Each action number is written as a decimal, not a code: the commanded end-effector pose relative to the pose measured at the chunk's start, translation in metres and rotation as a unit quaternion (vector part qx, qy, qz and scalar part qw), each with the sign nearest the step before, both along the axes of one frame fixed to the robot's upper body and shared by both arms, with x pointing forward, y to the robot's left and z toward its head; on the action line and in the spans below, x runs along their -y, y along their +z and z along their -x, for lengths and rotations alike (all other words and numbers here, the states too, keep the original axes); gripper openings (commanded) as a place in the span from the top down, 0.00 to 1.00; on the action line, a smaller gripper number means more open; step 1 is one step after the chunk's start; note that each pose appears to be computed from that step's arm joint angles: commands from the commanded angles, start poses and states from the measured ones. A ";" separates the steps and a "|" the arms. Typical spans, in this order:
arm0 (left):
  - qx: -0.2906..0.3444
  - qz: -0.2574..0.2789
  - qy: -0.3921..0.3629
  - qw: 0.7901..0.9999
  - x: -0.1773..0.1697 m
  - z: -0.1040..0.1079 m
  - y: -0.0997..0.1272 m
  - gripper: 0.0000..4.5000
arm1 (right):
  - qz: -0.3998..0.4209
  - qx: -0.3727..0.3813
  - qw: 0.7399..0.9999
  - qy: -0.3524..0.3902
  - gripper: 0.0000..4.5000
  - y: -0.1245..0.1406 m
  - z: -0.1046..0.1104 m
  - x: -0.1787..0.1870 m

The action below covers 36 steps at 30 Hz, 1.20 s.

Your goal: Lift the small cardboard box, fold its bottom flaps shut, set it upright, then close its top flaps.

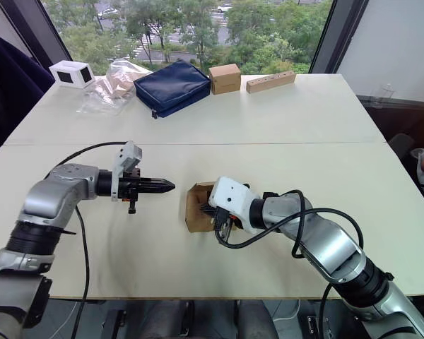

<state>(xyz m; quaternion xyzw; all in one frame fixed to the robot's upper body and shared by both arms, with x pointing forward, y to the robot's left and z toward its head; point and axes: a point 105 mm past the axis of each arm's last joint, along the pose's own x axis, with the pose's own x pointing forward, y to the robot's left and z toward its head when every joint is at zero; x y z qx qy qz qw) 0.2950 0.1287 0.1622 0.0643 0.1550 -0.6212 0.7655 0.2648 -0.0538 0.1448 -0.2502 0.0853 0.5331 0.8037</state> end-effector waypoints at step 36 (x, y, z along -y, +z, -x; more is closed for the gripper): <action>-0.020 0.009 -0.035 0.999 0.040 0.025 -0.023 1.00 | -0.039 0.065 0.997 -0.023 1.00 0.056 -0.043 0.009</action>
